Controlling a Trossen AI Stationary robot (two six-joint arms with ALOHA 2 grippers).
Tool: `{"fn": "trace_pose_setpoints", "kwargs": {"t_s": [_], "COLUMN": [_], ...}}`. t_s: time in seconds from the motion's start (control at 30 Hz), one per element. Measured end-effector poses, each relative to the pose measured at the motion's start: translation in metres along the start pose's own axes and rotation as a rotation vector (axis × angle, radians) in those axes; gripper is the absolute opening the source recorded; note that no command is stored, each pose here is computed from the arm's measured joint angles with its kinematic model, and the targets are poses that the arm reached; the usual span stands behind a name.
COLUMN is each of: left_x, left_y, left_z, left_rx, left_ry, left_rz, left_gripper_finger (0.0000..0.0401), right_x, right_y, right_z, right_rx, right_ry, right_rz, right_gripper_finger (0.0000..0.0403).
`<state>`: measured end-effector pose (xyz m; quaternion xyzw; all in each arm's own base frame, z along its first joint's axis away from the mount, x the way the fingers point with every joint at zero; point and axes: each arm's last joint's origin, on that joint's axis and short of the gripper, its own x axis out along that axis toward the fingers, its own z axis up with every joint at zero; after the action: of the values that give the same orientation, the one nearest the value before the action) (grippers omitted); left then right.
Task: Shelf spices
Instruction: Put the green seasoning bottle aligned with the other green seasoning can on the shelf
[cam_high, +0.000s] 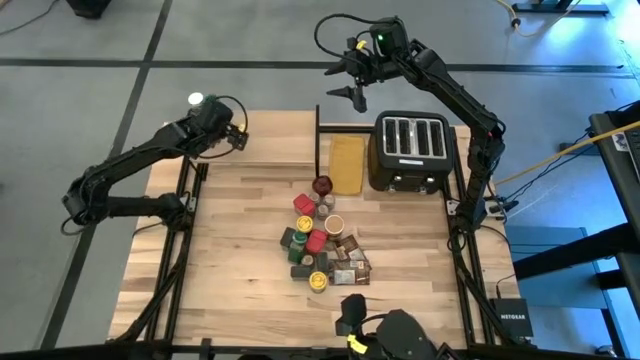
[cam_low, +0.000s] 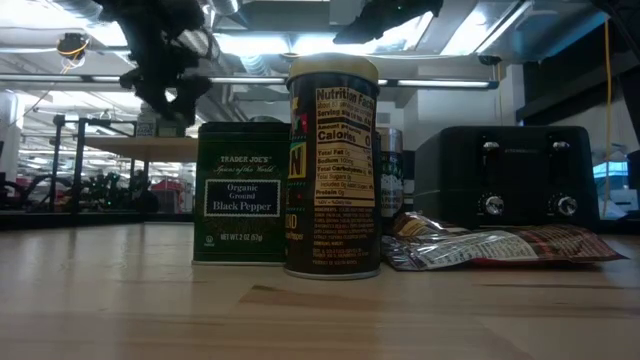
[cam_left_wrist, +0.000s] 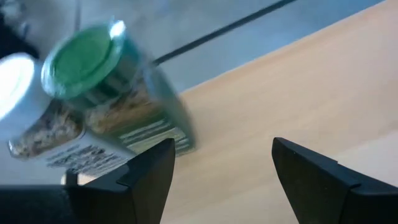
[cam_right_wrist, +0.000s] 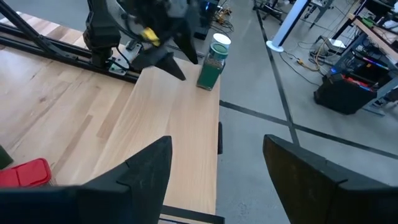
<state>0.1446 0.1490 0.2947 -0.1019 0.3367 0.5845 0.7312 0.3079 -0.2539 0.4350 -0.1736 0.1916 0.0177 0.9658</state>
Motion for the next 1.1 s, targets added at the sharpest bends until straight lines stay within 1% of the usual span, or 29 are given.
{"fn": "trace_pose_setpoints", "kwargs": {"t_s": [0.1, 0.23, 0.33, 0.43, 0.53, 0.6, 0.73, 0.8, 0.97, 1.1], "left_x": [-0.019, -0.039, -0.045, -0.049, -0.055, -0.06, -0.071, -0.076, -0.089, -0.102], "left_y": [-0.003, -0.008, -0.016, -0.029, -0.043, -0.055, -0.075, -0.084, -0.105, -0.125], "left_z": [0.002, 0.002, -0.001, -0.004, -0.008, -0.011, -0.018, -0.023, -0.038, -0.05], "left_rx": [0.014, 0.081, 0.133, 0.206, 0.33, 0.379, 0.434, 0.452, 0.488, 0.519], "left_ry": [-0.071, -0.142, -0.146, -0.136, -0.145, -0.16, -0.167, -0.158, -0.116, -0.118], "left_rz": [-0.074, -0.226, -0.326, -0.437, -0.559, -0.631, -0.714, -0.75, -0.83, -0.908], "left_gripper_finger": [0.0263, 0.0263, 0.0263, 0.0263, 0.0263, 0.0263, 0.0263, 0.0263, 0.0263, 0.0263], "right_x": [-0.001, -0.002, -0.002, 0.001, 0.007, 0.012, 0.018, 0.02, 0.024, 0.03], "right_y": [0.001, 0.012, 0.028, 0.047, 0.066, 0.078, 0.095, 0.1, 0.115, 0.134], "right_z": [-0.001, 0.001, 0.005, 0.008, 0.011, 0.015, 0.022, 0.024, 0.03, 0.038], "right_rx": [0.024, 0.06, 0.082, 0.101, 0.109, 0.093, 0.073, 0.08, 0.14, 0.178], "right_ry": [0.026, 0.092, 0.139, 0.196, 0.253, 0.287, 0.33, 0.321, 0.326, 0.352], "right_rz": [-0.009, 0.017, 0.073, 0.159, 0.246, 0.265, 0.298, 0.333, 0.39, 0.424], "right_gripper_finger": [0.0259, 0.0259, 0.0259, 0.0259, 0.0259, 0.0259, 0.0259, 0.0259, 0.0259, 0.0259]}}
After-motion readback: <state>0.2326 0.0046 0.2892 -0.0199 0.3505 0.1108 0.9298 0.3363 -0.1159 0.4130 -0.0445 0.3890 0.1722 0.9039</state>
